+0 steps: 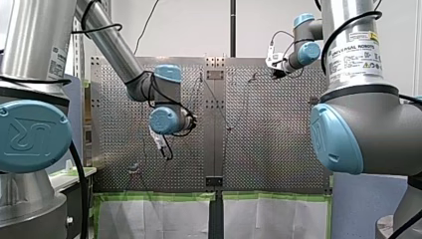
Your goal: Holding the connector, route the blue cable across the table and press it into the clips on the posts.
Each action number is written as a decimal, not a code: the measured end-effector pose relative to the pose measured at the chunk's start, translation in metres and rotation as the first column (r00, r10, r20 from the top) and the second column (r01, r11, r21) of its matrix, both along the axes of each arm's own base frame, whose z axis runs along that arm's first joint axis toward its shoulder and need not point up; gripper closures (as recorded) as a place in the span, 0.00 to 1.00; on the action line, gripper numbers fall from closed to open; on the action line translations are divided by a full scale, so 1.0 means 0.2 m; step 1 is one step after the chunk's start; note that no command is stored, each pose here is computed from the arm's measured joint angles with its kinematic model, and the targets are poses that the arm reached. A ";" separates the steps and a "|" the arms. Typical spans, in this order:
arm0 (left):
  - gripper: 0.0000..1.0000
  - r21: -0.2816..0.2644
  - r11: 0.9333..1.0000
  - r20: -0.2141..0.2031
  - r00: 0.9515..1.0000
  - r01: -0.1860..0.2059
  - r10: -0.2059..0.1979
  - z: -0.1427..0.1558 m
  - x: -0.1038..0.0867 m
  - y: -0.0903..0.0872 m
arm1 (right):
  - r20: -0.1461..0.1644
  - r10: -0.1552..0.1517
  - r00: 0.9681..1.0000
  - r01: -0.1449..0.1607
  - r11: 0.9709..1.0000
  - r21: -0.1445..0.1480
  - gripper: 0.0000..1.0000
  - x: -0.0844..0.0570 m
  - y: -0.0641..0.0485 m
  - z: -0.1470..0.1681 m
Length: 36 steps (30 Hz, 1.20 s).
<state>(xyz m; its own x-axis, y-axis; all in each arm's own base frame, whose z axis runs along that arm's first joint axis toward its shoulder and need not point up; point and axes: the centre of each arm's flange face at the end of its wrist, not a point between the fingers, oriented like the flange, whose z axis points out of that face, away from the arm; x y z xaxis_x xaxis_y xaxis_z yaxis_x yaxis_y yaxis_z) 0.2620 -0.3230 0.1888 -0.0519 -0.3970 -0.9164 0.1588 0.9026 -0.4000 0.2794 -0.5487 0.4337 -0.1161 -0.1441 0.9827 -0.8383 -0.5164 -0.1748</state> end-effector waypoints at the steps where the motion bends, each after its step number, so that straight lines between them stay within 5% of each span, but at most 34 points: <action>1: 0.00 0.002 1.000 -0.001 1.000 0.000 0.000 0.00 0.00 0.00 | 0.000 0.000 1.000 0.000 1.000 0.000 1.00 0.00 0.00 0.00; 36: 0.00 0.006 1.000 -0.003 1.000 0.000 0.000 -0.01 -0.01 0.01 | 0.000 0.000 1.000 0.000 1.000 0.000 1.00 0.00 0.00 0.00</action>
<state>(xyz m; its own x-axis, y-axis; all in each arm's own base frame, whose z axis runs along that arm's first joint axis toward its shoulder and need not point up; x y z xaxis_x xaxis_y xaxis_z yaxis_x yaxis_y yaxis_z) 0.2605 -0.3211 0.1865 -0.0544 -0.3912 -0.9187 0.1574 0.9052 -0.3947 0.2794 -0.5485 0.4337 -0.1159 -0.1444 0.9827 -0.8384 -0.5162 -0.1747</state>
